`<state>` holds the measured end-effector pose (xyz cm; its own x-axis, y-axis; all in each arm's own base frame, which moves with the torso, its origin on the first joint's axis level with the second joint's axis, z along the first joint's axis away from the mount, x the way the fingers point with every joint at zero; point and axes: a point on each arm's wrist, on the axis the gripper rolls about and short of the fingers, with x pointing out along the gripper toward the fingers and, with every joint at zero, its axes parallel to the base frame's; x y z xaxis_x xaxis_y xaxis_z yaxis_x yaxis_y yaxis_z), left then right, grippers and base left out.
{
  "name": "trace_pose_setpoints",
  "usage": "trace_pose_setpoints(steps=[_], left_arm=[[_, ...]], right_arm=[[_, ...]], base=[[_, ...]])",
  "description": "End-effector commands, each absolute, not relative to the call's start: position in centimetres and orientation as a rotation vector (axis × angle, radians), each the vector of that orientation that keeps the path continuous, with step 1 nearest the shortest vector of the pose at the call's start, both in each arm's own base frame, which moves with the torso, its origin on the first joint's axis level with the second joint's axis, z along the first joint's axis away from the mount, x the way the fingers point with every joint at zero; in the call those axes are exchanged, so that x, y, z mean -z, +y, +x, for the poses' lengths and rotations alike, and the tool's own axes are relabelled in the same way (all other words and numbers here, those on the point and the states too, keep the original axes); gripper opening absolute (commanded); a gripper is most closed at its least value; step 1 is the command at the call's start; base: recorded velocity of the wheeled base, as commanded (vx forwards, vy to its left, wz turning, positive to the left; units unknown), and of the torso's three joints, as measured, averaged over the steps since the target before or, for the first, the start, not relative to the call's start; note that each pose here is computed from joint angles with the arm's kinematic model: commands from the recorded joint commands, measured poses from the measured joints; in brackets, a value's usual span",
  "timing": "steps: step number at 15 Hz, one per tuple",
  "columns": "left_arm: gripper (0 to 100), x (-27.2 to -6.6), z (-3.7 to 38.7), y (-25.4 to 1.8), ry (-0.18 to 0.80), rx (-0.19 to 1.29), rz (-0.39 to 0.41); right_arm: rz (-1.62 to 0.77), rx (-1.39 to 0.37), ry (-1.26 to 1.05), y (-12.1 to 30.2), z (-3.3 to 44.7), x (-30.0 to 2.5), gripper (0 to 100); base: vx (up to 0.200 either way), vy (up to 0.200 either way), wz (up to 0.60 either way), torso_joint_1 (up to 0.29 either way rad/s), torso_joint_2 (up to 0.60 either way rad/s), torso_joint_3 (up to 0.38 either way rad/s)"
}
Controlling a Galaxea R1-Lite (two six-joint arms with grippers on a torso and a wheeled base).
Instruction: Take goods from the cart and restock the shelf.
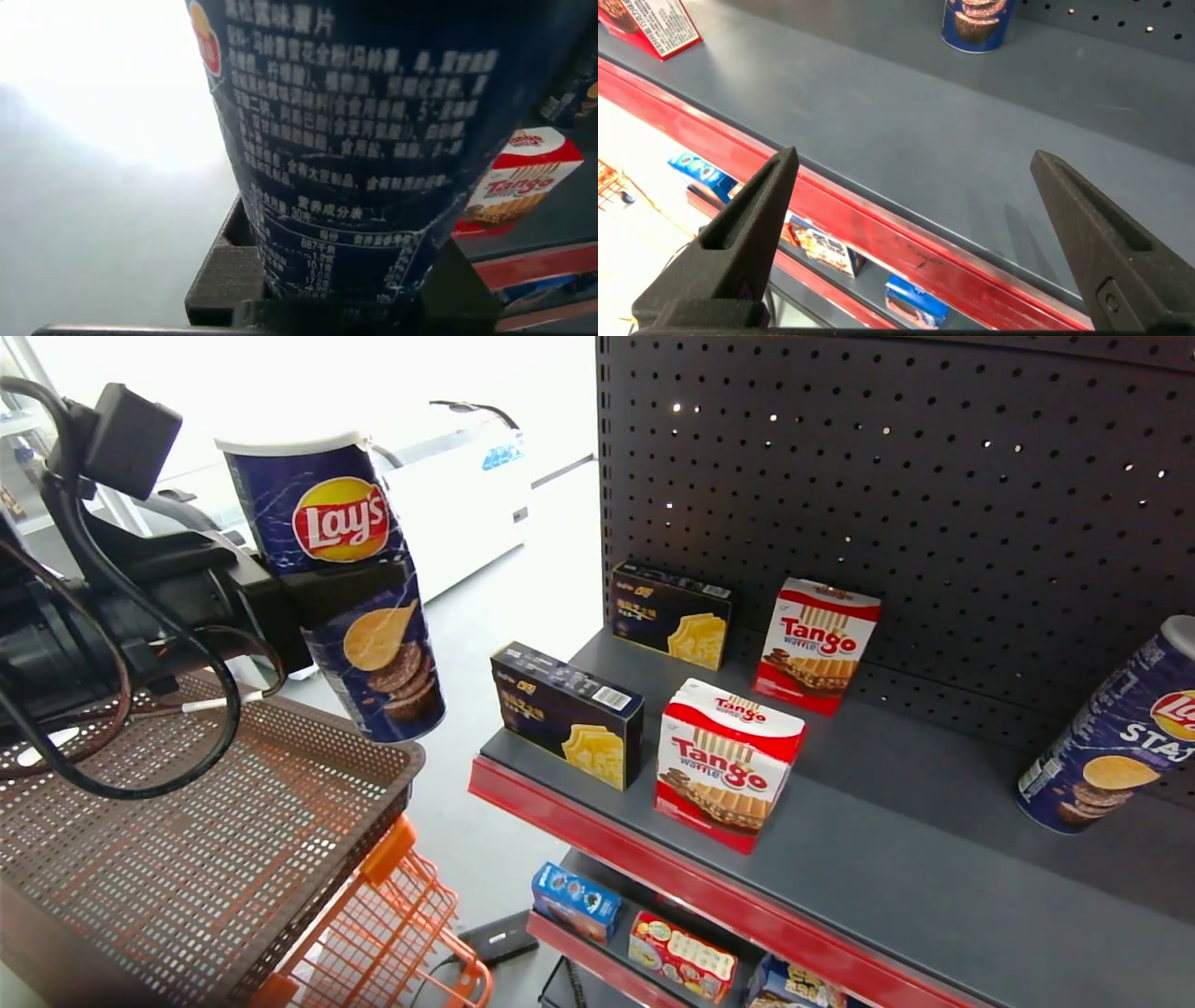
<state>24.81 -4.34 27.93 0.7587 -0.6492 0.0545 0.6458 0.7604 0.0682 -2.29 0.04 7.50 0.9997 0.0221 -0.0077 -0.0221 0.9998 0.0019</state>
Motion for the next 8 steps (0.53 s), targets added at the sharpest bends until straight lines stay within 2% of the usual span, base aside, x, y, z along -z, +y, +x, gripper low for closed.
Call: trace_pose_setpoints(steps=[1,6,8], left_arm=[[0,-27.93,24.16,-4.35,-0.071,0.712,0.045],[0,-28.28,23.60,-4.36,-0.075,0.720,0.047],[0,-28.20,23.26,-5.24,-0.081,0.761,0.046]], right_arm=[[0.002,-0.023,0.008,0.04,-2.29,-7.50,100],[0.002,-0.023,0.008,0.04,-2.29,-7.50,100],[0.002,-0.023,0.008,0.04,-2.29,-7.50,100]], base=[[0.000,0.000,0.00,0.000,0.00,0.000],[0.000,0.000,0.00,0.000,0.00,0.000],[0.000,0.000,0.00,0.000,0.00,0.000]])
